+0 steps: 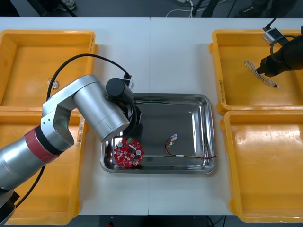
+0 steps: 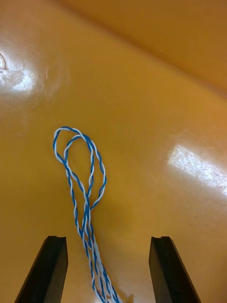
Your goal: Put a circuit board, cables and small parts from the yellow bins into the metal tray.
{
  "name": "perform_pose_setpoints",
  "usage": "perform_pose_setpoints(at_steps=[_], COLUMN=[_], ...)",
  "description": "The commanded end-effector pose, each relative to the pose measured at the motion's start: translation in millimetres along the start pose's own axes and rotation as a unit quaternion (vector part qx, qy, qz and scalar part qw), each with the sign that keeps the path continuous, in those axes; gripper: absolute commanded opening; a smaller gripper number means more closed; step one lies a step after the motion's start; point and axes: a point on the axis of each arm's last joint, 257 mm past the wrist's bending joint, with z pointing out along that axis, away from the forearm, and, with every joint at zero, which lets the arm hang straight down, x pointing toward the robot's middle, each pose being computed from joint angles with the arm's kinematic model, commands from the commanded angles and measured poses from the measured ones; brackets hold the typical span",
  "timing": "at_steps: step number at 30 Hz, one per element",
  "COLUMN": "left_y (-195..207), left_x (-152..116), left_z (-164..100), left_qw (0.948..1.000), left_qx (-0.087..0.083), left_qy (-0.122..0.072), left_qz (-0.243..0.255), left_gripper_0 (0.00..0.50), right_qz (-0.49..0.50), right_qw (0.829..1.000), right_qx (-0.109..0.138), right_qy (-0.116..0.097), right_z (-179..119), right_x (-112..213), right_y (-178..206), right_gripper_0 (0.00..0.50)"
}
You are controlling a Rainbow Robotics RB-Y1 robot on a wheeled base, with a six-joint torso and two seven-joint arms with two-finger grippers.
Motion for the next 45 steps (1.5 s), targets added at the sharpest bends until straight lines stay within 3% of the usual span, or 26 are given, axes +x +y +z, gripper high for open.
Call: perform_pose_setpoints(at_steps=[1,11,18,25,29,36,37,38,39,42,45], left_y=[-17.9,-15.3,-0.8,21.2,36.0,78.3,83.1,89.9,94.6,113.2,126.6], left_x=[4.3,-4.6,-13.3,-32.1,-43.9,-65.6,-67.4,-70.4,-72.3,-78.4,-82.2], left_z=[0.2,-9.2,-35.9,-66.9,-80.3,-106.4,-108.7,-112.4,-114.6,-123.1,-129.5], left_qw=[0.9998,0.9997,0.9997,0.9991,0.9985,0.9981,0.9982,0.9982,0.9981,0.9980,0.9979], left_qx=[0.014,0.015,0.007,0.000,0.000,-0.020,-0.022,-0.022,-0.024,-0.032,-0.038], left_qy=[-0.003,-0.017,0.001,0.011,0.012,0.008,0.007,0.005,0.003,-0.002,-0.006], left_qz=[-0.010,-0.009,-0.023,-0.041,-0.054,-0.057,-0.056,-0.056,-0.057,-0.055,-0.052], left_gripper_0=[0.500,0.500,0.500,0.500,0.500,0.500,0.500,0.500,0.500,0.500,0.500], right_qz=[-0.004,-0.001,0.016,0.017,0.020,0.032,0.033,0.034,0.034,0.034,0.034], right_qw=[1.000,1.000,0.999,0.999,0.999,0.999,0.999,0.999,0.999,0.999,0.999], right_qx=[0.000,0.000,-0.010,-0.009,-0.006,-0.010,-0.010,-0.011,-0.012,-0.011,-0.012], right_qy=[-0.022,-0.012,-0.026,-0.026,-0.027,-0.037,-0.037,-0.038,-0.037,-0.036,-0.037], right_z=[-1.1,6.6,14.6,17.7,20.7,28.3,28.9,29.7,30.5,32.2,33.9], right_x=[-12.9,5.0,12.2,16.2,20.3,24.3,25.9,25.9,26.8,29.1,28.8], right_y=[1.3,1.0,6.6,6.9,6.3,11.7,11.8,12.9,14.0,14.5,16.6], right_gripper_0=[0.500,0.500,0.500,0.500,0.500,0.500,0.472,0.336,0.280,0.016,0.000])
